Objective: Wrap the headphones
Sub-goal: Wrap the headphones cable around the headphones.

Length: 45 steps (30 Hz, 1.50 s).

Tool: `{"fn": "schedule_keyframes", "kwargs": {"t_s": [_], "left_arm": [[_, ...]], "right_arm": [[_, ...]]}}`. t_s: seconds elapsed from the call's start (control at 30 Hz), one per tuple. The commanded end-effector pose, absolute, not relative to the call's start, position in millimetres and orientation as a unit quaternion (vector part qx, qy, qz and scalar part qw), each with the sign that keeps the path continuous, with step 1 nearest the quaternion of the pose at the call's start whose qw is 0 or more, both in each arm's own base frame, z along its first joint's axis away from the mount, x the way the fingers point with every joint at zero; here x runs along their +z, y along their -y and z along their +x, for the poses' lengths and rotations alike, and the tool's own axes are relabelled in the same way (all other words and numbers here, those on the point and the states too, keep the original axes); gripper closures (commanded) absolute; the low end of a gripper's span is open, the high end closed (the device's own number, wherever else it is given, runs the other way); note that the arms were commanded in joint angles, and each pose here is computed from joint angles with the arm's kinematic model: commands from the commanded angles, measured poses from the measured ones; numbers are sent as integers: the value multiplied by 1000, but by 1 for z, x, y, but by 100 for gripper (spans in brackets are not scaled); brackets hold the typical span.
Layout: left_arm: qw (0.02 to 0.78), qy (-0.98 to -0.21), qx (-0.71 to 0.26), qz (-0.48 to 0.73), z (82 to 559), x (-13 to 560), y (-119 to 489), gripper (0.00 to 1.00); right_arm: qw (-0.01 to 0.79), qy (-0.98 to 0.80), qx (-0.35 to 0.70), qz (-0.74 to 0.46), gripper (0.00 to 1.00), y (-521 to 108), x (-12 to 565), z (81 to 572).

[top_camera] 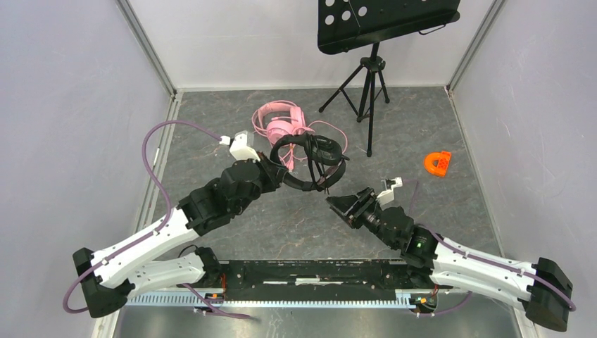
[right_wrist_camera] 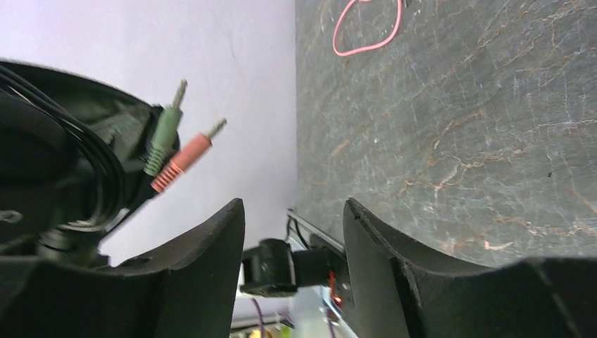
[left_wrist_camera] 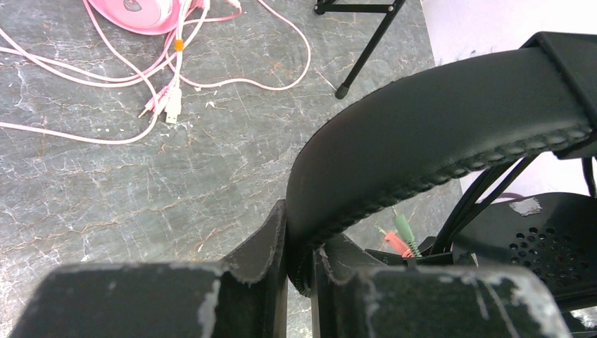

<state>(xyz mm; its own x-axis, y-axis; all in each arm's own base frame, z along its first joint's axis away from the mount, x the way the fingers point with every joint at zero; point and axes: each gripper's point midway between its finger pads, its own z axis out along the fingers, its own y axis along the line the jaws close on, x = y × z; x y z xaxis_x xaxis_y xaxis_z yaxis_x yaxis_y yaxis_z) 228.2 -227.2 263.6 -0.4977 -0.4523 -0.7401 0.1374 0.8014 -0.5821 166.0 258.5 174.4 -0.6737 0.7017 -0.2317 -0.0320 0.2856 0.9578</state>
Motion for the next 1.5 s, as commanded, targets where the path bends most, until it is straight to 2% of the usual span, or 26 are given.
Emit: {"fn": "schedule_keyframes", "kwargs": {"t_s": [0.0, 0.4, 0.93, 1.3, 1.4, 1.47], "left_arm": [[517, -773, -351, -110, 232, 297, 235, 98], [510, -766, -379, -93, 226, 292, 243, 98], [506, -760, -401, -81, 222, 291, 251, 98], [503, -751, -422, -68, 220, 290, 259, 98], [504, -747, -428, -68, 219, 289, 260, 98], [503, -747, -429, -67, 220, 290, 261, 98]], "right_arm": [[329, -669, 573, 340, 42, -243, 199, 186], [326, -638, 595, 365, 41, -251, 238, 197], [305, -620, 615, 379, 40, -259, 246, 200], [260, -611, 640, 386, 38, -271, 249, 195], [245, -611, 647, 385, 41, -277, 247, 193], [241, -610, 649, 386, 46, -278, 246, 193]]}}
